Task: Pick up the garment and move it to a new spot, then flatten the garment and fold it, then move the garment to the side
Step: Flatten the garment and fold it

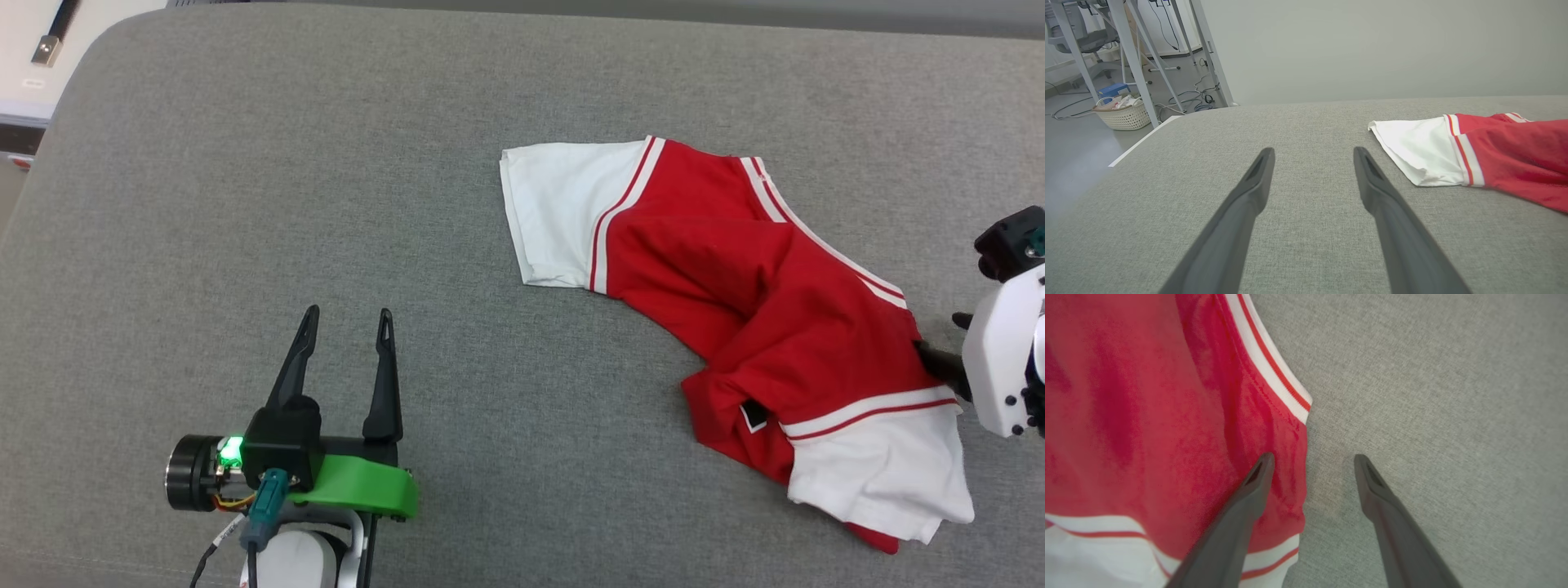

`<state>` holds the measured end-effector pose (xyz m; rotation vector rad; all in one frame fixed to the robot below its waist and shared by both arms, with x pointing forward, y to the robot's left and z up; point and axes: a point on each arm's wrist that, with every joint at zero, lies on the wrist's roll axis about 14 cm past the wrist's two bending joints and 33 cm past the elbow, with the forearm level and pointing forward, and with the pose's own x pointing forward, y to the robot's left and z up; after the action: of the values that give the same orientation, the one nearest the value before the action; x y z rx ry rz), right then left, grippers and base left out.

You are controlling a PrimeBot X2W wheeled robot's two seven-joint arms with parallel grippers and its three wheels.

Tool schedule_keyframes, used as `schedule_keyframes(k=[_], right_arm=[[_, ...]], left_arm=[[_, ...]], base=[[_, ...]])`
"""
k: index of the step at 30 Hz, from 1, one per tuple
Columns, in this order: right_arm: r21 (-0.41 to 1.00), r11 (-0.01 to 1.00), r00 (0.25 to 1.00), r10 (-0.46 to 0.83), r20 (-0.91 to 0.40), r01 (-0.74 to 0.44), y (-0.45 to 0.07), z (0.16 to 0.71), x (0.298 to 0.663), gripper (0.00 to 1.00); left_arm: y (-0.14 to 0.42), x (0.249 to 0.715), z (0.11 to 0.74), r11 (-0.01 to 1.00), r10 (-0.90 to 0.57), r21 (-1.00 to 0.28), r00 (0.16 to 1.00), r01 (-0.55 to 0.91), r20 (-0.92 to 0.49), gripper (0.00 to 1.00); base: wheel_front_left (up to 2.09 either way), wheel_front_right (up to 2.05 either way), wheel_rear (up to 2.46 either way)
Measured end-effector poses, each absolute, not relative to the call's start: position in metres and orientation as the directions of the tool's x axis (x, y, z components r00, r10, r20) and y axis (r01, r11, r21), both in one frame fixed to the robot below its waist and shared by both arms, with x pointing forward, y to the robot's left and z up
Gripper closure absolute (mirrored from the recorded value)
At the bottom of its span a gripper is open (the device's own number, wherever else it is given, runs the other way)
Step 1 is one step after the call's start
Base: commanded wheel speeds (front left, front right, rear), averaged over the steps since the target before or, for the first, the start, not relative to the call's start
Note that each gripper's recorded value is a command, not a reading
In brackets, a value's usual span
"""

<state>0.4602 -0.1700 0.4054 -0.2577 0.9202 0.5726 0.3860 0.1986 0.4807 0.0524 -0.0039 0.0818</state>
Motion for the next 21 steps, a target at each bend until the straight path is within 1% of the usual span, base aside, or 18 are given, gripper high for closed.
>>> schedule_keyframes(k=[4, 9, 10, 11, 12, 15, 21], right_arm=[[0.052, 0.791, 0.361, 0.335, -0.87, -0.609, -0.165, 0.377, 0.445, 0.0], [0.047, 0.768, 0.278, 0.288, -0.916, -0.639, -0.169, 0.354, 0.438, 0.0], [0.053, 0.765, 0.276, 0.295, -0.915, -0.642, -0.167, 0.353, 0.437, 0.0], [0.058, 0.765, 0.278, 0.302, -0.912, -0.641, -0.166, 0.353, 0.437, 0.55], [0.061, 0.767, 0.291, 0.314, -0.904, -0.639, -0.164, 0.354, 0.438, 1.0], [0.036, 0.76, 0.339, 0.331, -0.881, -0.649, -0.163, 0.359, 0.44, 1.0], [-0.002, 0.759, 0.458, 0.391, -0.798, -0.651, -0.156, 0.388, 0.444, 1.0]], left_arm=[[0.201, 0.39, 0.476, 0.994, 0.094, 0.049, 0.996, -0.094, -0.007, 0.0], [0.203, 0.391, 0.47, 0.993, 0.109, 0.049, 0.994, -0.107, -0.025, 0.0], [0.203, 0.39, 0.469, 0.993, 0.111, 0.05, 0.993, -0.11, -0.027, 0.0], [0.204, 0.39, 0.469, 0.992, 0.114, 0.051, 0.993, -0.113, -0.027, 0.0], [0.205, 0.389, 0.47, 0.992, 0.117, 0.051, 0.993, -0.115, -0.024, 0.0], [0.207, 0.388, 0.474, 0.991, 0.122, 0.05, 0.992, -0.121, -0.014, 0.0], [0.205, 0.378, 0.482, 0.992, 0.121, 0.039, 0.993, -0.121, 0.006, 0.0]], base=[[0.0, 0.0, 0.0], [0.0, 0.0, 0.0], [0.0, 0.0, 0.0], [0.0, 0.0, 0.0], [0.0, 0.0, 0.0], [0.0, 0.0, 0.0], [0.0, 0.0, 0.0]])
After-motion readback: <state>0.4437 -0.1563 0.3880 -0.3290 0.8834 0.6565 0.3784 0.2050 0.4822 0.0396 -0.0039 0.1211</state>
